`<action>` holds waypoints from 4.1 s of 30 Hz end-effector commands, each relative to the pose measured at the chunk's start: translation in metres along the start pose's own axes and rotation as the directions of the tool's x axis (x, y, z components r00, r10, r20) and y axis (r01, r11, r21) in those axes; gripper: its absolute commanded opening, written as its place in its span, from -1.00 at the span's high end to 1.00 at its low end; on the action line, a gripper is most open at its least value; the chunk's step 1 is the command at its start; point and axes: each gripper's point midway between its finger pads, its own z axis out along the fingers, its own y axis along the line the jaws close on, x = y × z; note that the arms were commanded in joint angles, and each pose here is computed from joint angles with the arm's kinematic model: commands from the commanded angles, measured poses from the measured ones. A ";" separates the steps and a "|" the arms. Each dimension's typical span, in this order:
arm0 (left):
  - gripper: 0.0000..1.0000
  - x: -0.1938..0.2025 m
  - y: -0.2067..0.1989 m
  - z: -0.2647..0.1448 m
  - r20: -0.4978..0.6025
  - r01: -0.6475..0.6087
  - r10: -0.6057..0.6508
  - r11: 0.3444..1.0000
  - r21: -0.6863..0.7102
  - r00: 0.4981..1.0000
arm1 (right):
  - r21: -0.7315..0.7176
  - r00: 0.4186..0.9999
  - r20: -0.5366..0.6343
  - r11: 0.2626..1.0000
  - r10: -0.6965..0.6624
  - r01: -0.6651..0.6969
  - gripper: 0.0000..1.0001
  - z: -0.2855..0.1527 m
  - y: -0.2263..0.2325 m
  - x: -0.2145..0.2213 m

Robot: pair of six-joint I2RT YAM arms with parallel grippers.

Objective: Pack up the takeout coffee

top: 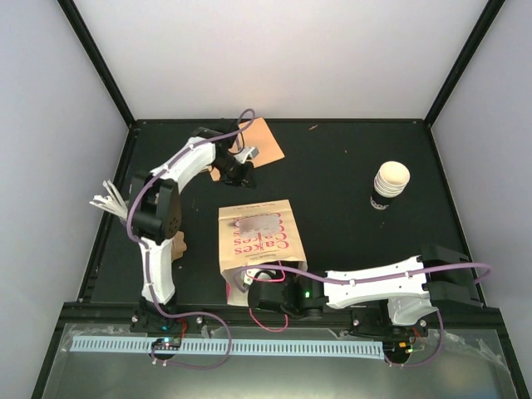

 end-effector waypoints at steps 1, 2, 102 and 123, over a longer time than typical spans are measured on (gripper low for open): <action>0.82 0.000 0.003 0.019 -0.061 0.018 -0.015 0.999 0.049 0.998 | -0.004 1.000 0.015 1.000 0.017 -0.017 0.08 0.000 -0.002 -0.002; 0.81 0.001 0.004 0.025 -0.075 0.022 -0.018 0.998 0.060 0.997 | -0.007 1.000 0.013 1.000 0.014 -0.014 0.08 0.000 -0.001 -0.002; 0.77 0.114 -0.048 0.123 -0.368 0.197 -0.018 0.868 0.455 0.930 | -0.048 0.999 -0.042 0.999 0.017 -0.019 0.11 0.007 -0.006 0.017; 0.73 0.115 -0.069 0.128 -0.365 0.186 0.049 0.792 0.581 0.930 | -0.049 0.982 -0.129 0.988 0.140 -0.147 0.14 0.022 0.013 0.024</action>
